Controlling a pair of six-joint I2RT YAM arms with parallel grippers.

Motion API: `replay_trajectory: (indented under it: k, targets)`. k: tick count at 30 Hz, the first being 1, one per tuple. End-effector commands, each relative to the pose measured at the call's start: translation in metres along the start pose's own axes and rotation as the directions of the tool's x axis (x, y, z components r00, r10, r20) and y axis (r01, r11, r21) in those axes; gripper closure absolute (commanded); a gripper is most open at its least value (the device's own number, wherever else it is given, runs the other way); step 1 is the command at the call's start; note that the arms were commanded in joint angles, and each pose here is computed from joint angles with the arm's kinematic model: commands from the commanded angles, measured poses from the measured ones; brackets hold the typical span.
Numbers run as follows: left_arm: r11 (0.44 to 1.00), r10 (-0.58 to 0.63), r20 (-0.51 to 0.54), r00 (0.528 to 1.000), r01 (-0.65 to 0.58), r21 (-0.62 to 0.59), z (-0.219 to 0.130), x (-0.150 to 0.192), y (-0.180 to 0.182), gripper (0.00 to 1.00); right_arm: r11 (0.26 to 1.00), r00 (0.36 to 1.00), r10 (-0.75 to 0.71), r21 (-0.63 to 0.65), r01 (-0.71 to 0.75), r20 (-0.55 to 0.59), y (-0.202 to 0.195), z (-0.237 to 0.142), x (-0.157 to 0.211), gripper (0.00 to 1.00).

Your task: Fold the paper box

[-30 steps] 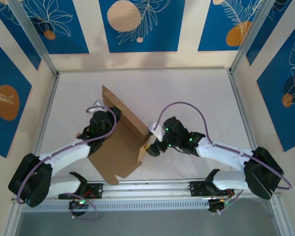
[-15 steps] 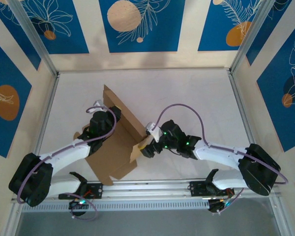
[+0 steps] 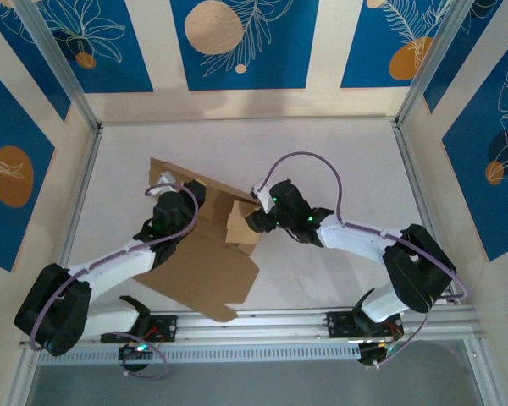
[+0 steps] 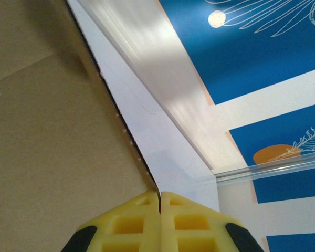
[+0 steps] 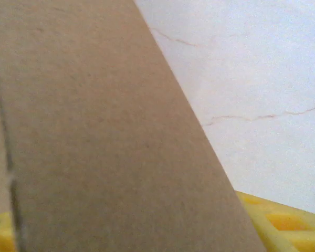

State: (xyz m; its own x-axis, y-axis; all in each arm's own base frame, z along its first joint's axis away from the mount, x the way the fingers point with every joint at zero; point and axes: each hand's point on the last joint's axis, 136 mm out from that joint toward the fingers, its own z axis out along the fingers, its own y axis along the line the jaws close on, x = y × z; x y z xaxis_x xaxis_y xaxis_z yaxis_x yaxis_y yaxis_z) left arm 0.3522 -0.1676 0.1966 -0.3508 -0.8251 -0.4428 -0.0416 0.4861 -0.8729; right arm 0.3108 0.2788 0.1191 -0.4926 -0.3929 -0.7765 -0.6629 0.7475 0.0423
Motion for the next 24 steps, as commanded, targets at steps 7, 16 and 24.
replay_trajectory:
  k: [7,16,24]
  targets:
    - [0.987,0.005,0.099,0.995,-0.02,0.157,-0.001,-0.015,-0.03,1.0,0.997,0.98,-0.075,0.01,0.074,0.186,-0.028,-0.011,-0.05,0.21]
    - [0.969,0.028,0.283,0.959,-0.095,0.227,-0.009,-0.03,-0.029,1.0,0.995,0.934,-0.029,-0.075,0.059,0.357,-0.017,-0.058,-0.052,0.15]
    - [0.949,0.008,0.317,0.948,-0.107,0.296,-0.008,-0.028,-0.039,1.0,0.993,0.926,0.085,-0.111,-0.047,0.368,-0.016,-0.094,-0.039,0.11]
